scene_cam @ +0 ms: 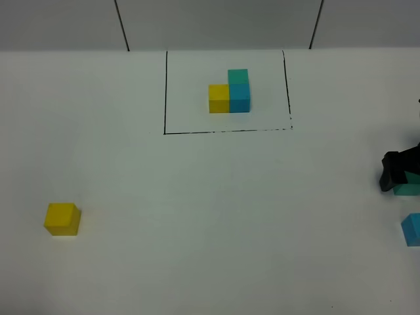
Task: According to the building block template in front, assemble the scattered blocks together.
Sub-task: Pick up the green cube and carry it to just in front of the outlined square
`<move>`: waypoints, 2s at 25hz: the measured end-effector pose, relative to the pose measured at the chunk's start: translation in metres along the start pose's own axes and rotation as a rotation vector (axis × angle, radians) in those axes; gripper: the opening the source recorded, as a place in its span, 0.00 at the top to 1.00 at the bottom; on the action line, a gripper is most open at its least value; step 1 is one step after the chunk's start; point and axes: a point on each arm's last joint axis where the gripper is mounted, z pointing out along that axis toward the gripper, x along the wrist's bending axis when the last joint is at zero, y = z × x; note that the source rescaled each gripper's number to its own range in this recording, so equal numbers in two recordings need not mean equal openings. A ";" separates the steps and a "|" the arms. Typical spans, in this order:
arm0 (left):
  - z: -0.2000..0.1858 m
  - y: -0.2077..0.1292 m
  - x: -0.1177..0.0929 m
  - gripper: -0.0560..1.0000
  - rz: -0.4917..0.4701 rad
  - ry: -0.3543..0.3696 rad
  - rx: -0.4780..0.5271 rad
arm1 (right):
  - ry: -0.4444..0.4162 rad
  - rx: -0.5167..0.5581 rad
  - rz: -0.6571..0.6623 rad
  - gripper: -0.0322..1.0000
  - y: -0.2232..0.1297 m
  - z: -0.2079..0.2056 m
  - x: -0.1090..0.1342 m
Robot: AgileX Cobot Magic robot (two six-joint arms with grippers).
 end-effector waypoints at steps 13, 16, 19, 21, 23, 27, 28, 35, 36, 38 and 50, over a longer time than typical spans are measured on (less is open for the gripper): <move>0.000 0.000 0.000 0.36 0.000 0.000 0.000 | -0.081 0.009 0.061 0.55 0.000 0.001 0.001; 0.000 0.000 0.000 0.36 0.000 0.000 0.000 | -0.085 0.021 0.036 0.72 0.000 0.002 0.006; 0.000 0.000 0.000 0.36 0.000 0.000 0.000 | -0.086 0.025 0.004 0.97 0.000 0.002 0.012; 0.000 0.000 0.000 0.36 0.000 0.000 0.000 | -0.097 0.030 -0.034 0.96 0.000 0.003 0.016; 0.000 0.000 0.000 0.36 0.000 0.000 0.000 | -0.116 0.026 -0.094 0.96 0.001 -0.002 0.024; 0.000 0.000 0.000 0.36 0.000 0.000 0.000 | -0.163 -0.045 -0.391 0.96 0.004 -0.025 0.065; 0.000 0.000 0.000 0.36 0.000 0.000 0.000 | -0.167 -0.057 -0.513 0.96 0.003 -0.030 0.080; 0.000 0.000 0.000 0.36 0.000 0.000 0.000 | -0.132 0.086 -1.423 0.96 -0.010 -0.024 0.170; 0.000 0.000 0.000 0.36 0.000 0.000 0.000 | -0.120 0.122 -1.477 0.96 -0.008 -0.019 0.177; 0.000 0.000 0.000 0.36 0.000 0.000 0.000 | -0.098 0.175 -1.552 0.96 0.001 -0.011 0.191; 0.000 0.000 0.000 0.36 0.000 0.000 0.000 | -0.034 0.113 -1.614 0.96 0.054 -0.002 0.240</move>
